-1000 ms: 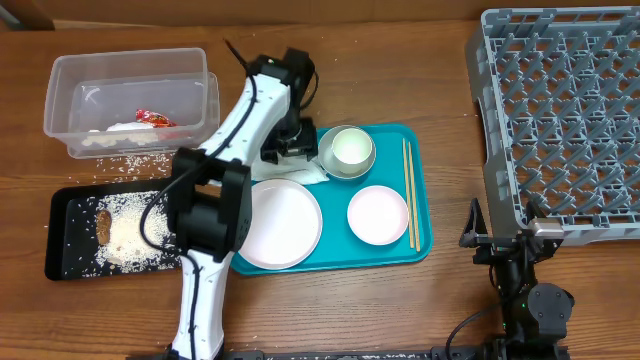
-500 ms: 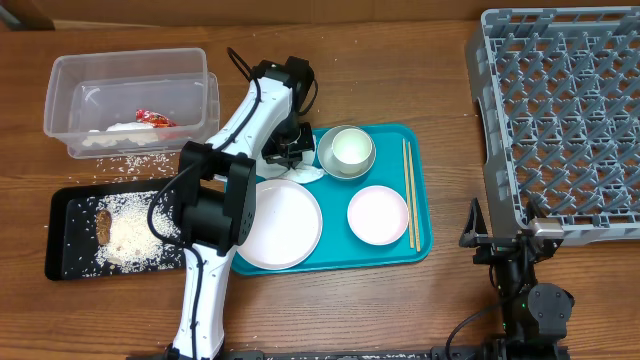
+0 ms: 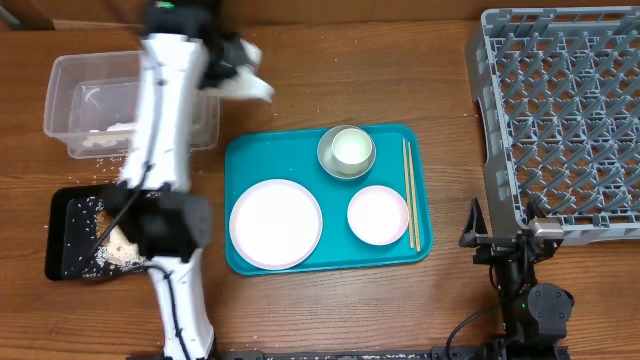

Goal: Sort waste into correct bins and load items into the dishwasher

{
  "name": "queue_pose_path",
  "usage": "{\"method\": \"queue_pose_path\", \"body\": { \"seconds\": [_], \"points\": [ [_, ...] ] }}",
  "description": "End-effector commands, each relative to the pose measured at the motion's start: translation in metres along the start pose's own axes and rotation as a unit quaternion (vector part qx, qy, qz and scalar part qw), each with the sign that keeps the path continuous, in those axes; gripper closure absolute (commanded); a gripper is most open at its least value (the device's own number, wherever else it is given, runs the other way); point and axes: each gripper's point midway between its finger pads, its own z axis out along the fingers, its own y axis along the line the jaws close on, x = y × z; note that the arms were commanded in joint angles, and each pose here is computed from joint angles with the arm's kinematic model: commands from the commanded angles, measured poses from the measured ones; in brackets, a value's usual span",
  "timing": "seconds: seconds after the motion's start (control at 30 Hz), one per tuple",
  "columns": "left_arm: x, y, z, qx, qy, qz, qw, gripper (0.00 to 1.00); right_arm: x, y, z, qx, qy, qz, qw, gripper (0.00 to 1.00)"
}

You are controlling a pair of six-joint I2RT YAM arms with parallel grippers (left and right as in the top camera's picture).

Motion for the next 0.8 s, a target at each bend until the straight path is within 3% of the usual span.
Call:
{"method": "queue_pose_path", "body": {
  "seconds": [0.0,0.17,0.27,0.3,0.37,0.4,0.53,0.77],
  "points": [
    [-0.034,0.045,-0.033,-0.033,-0.062,-0.043,0.997,0.96,0.001,-0.002,0.000,0.005,-0.004,-0.002,1.000,0.00],
    [-0.047,0.103,-0.026,-0.075,-0.058,-0.092,0.991,0.96,0.001,-0.002,0.000,0.005,-0.004,-0.002,1.000,0.00],
    [-0.048,0.128,-0.019,-0.089,-0.046,-0.113,0.989,0.89,0.001,-0.002,0.000,0.005,-0.004,-0.002,1.000,0.00],
    [-0.047,0.134,-0.016,-0.092,-0.042,-0.118,0.988,0.76,0.001,-0.002,0.000,0.005,-0.004,-0.002,1.000,0.00],
    [-0.046,0.144,-0.010,-0.099,-0.035,-0.127,0.986,0.28,0.001,-0.002,0.000,0.005,-0.004,-0.002,1.000,0.00],
    [-0.045,0.148,-0.008,-0.102,-0.031,-0.130,0.986,0.14,0.001,-0.002,0.000,0.005,-0.004,-0.002,1.000,0.00],
    [-0.030,0.156,-0.007,-0.108,0.002,-0.136,0.985,0.12,0.001,-0.002,0.000,0.005,-0.004,-0.002,1.000,0.00],
    [-0.014,0.155,-0.028,-0.103,0.022,-0.139,0.985,0.18,0.001,-0.002,0.000,0.005,-0.004,-0.002,1.000,0.00]
  ]
}}
